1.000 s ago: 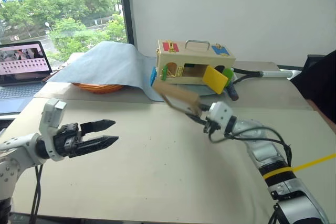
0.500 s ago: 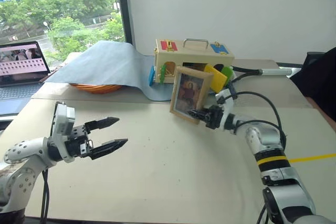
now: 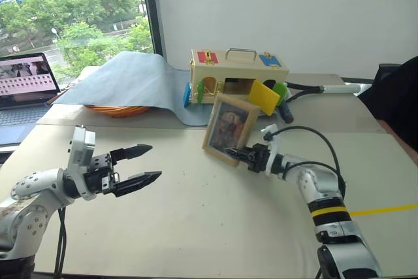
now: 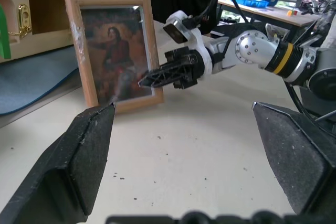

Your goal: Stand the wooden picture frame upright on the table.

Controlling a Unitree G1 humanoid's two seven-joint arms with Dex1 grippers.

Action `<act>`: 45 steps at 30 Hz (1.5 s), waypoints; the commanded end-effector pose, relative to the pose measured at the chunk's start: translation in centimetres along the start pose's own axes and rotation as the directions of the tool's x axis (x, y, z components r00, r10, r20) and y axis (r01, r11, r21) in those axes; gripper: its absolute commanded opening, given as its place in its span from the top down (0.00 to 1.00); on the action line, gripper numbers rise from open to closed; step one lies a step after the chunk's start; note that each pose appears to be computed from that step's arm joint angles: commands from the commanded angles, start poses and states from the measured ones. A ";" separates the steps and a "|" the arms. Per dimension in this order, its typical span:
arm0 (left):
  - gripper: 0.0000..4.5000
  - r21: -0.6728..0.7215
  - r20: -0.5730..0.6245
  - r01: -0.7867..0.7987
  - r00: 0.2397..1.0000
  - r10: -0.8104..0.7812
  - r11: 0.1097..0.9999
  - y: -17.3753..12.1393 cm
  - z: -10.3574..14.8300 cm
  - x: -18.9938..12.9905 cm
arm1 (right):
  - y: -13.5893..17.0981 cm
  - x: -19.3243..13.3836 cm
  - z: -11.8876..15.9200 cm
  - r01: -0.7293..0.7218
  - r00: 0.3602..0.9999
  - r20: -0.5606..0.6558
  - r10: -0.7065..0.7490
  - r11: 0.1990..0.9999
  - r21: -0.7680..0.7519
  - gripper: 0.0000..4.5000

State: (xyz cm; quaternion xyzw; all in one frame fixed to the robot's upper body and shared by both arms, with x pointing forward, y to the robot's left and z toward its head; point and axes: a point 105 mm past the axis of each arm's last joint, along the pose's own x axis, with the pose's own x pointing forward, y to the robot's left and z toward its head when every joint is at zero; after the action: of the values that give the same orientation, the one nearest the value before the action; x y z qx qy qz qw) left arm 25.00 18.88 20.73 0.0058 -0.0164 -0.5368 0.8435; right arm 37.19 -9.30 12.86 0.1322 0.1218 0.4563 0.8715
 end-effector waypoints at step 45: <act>0.00 0.036 -0.180 -0.299 0.936 0.301 0.953 4.3 -7.5 1.9 | 2.7 -13.8 -1.0 0.350 0.937 0.139 -0.322 0.845 -0.405 0.00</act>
State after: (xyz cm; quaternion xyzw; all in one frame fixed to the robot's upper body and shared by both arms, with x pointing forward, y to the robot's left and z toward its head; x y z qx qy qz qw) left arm 29.72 19.32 12.36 0.0434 0.0830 -0.3908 0.9157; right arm 27.36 -19.30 12.66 -0.0519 0.0441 0.3077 0.9491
